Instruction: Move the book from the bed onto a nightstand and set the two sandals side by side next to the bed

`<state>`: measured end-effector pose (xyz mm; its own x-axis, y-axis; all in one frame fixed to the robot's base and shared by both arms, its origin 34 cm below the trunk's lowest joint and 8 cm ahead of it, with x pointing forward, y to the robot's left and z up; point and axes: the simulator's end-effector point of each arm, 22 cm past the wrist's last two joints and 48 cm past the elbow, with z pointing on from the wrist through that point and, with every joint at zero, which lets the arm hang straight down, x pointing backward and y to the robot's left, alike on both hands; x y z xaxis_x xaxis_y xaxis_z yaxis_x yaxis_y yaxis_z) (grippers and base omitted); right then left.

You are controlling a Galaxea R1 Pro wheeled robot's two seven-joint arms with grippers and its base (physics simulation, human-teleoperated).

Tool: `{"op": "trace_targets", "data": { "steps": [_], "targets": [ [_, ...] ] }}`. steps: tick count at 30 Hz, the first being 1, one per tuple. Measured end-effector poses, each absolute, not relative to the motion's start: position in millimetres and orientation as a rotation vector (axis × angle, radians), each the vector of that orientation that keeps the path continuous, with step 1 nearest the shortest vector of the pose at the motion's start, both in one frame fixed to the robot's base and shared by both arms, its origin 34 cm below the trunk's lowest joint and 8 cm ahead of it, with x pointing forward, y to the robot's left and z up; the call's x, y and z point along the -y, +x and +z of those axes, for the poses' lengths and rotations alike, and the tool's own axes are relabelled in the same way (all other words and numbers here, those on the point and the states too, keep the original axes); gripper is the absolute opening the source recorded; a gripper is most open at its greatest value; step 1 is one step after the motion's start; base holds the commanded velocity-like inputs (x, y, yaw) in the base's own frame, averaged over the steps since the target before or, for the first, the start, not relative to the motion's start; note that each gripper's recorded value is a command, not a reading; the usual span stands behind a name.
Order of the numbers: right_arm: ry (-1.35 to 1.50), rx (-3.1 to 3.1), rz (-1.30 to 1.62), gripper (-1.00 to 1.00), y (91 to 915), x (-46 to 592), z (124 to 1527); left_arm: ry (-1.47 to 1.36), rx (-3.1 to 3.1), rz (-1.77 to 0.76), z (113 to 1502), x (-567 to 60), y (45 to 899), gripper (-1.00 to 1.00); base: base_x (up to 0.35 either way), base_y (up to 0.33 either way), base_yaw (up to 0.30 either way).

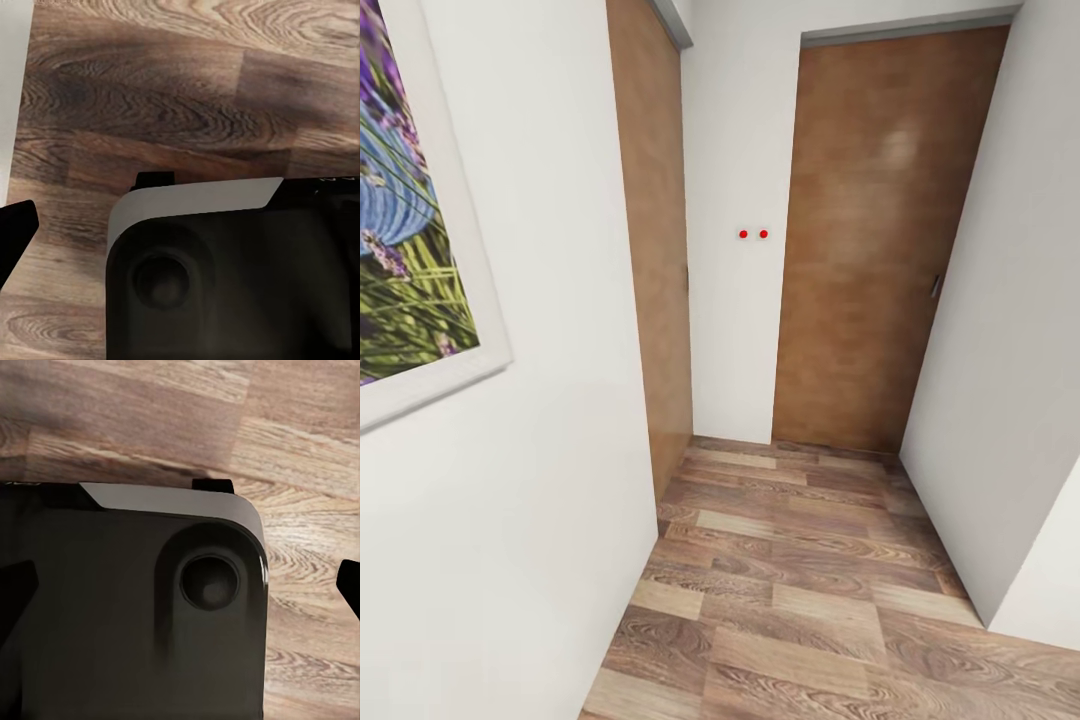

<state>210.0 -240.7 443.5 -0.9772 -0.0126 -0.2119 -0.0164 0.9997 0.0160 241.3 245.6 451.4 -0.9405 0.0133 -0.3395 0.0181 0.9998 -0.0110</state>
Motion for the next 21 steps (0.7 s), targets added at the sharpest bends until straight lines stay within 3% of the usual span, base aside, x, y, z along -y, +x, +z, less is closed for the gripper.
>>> {"op": "trace_targets", "data": {
  "steps": [21],
  "targets": [
    [-0.022,-2.928,0.026,1.0,209.9,240.7,443.5,0.023,-2.795,-0.019,451.5,-245.7,241.3,1.0,0.046,0.0,0.0]
  ]
}}
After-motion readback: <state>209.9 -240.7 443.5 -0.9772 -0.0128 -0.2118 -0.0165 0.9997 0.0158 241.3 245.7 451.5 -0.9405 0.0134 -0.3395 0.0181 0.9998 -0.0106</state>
